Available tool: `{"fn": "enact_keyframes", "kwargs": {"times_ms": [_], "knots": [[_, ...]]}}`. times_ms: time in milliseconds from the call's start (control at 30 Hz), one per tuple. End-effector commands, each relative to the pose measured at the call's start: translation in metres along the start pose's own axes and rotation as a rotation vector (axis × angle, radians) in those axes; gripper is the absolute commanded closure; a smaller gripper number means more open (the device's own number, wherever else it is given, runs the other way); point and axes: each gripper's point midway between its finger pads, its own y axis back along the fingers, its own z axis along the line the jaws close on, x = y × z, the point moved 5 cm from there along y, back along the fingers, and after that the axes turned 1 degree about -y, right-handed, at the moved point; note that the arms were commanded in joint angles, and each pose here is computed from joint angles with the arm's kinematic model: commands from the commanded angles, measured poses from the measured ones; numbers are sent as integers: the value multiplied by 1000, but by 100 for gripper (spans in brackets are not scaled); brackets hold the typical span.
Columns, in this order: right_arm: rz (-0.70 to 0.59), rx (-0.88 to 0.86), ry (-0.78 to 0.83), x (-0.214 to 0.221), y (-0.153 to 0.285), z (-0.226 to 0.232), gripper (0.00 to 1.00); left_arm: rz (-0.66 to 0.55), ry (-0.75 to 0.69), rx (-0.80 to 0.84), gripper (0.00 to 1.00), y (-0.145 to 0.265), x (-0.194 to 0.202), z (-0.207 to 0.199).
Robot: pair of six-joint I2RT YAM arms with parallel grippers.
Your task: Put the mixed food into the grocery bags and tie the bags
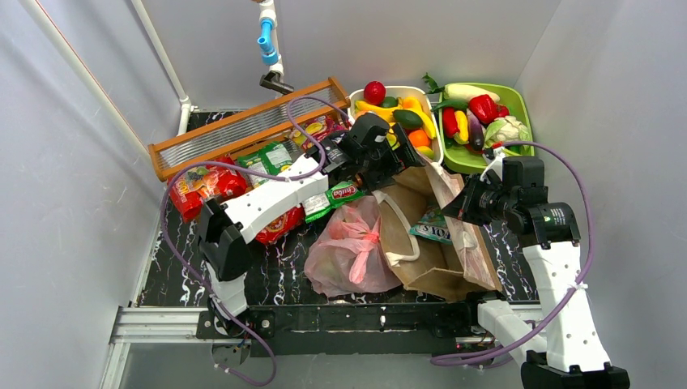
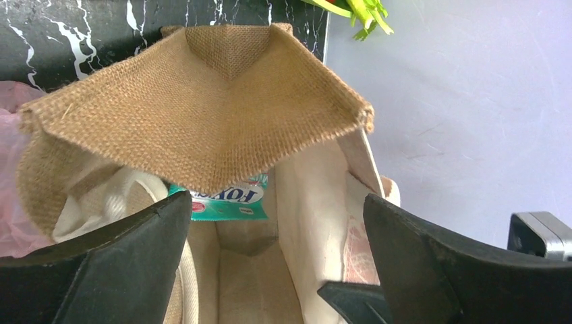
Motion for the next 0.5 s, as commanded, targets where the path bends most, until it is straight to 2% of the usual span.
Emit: {"fn": "enact_keyframes", "kwargs": {"times_ms": [0, 300, 467], "knots": [[-16, -55, 11, -5, 3, 9, 99, -91, -78, 71, 2, 53, -13, -25], [-19, -46, 12, -7, 5, 10, 99, -212, -191, 56, 2, 92, -25, -17], [-17, -48, 10, -6, 5, 10, 99, -284, -283, -26, 2, 115, -33, 0]]}}
